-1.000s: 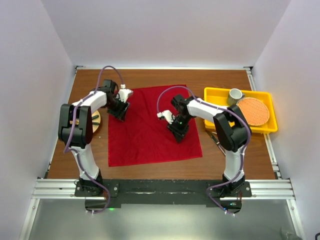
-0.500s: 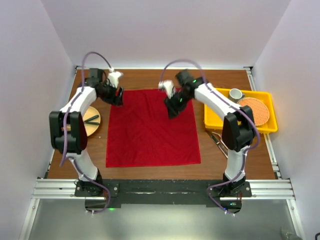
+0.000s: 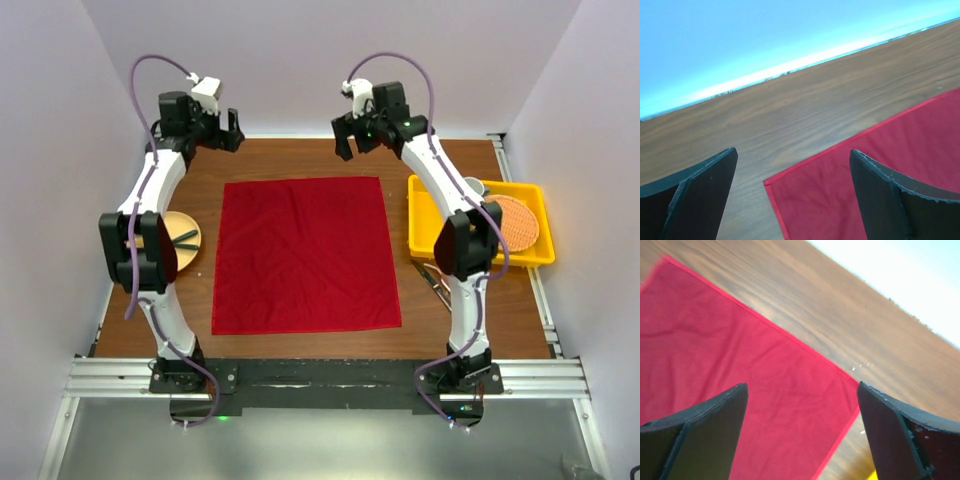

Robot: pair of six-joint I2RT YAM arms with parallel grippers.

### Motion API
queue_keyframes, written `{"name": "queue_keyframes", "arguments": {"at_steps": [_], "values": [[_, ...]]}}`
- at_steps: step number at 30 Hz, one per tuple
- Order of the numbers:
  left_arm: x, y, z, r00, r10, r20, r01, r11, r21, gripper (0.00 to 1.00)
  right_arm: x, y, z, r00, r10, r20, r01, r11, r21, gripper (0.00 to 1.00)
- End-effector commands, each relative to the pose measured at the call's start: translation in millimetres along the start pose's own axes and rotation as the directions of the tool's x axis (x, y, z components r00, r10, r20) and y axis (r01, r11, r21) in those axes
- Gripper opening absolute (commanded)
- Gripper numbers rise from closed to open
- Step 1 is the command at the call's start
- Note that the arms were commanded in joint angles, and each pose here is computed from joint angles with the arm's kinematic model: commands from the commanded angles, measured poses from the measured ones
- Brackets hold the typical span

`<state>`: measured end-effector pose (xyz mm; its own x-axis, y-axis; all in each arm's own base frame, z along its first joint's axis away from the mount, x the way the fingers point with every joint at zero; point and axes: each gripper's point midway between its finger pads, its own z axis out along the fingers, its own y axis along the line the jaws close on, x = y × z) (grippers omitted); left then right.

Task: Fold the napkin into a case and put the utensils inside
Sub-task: Pick up the flattened napkin from the center of the board.

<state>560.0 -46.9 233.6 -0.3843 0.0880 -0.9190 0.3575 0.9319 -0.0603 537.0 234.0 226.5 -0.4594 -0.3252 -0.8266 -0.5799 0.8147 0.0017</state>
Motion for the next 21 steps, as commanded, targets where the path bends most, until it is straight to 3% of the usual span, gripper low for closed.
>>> {"name": "queue_keyframes", "arguments": {"at_steps": [1,2,4,9,14,17,21], "values": [[20,19,16,0.997,-0.069,-0.040,0.066,0.996,-0.066,1.00,47,-51,18,0.986,0.136,-0.098,-0.120,0.981,0.153,0.87],[29,21,18,0.996,-0.076,-0.050,0.072,0.994,-0.078,1.00,46,-57,23,0.988,0.138,-0.076,-0.123,0.977,0.172,0.79],[38,27,24,0.995,-0.081,-0.063,0.074,0.992,-0.103,1.00,58,-69,30,0.985,0.147,-0.089,-0.126,0.970,0.210,0.74],[67,34,39,0.987,-0.096,-0.125,0.081,0.989,-0.120,0.86,81,-89,46,0.977,0.177,-0.117,-0.139,0.950,0.278,0.52],[97,39,49,0.974,-0.099,-0.204,0.074,0.989,-0.128,0.65,106,-104,62,0.969,0.194,-0.152,-0.137,0.936,0.325,0.47],[107,42,51,0.969,-0.100,-0.226,0.071,0.989,-0.133,0.58,113,-105,71,0.968,0.197,-0.156,-0.138,0.934,0.328,0.44],[113,43,54,0.965,-0.106,-0.238,0.076,0.988,-0.134,0.58,120,-107,80,0.966,0.198,-0.165,-0.135,0.934,0.332,0.41]]}}
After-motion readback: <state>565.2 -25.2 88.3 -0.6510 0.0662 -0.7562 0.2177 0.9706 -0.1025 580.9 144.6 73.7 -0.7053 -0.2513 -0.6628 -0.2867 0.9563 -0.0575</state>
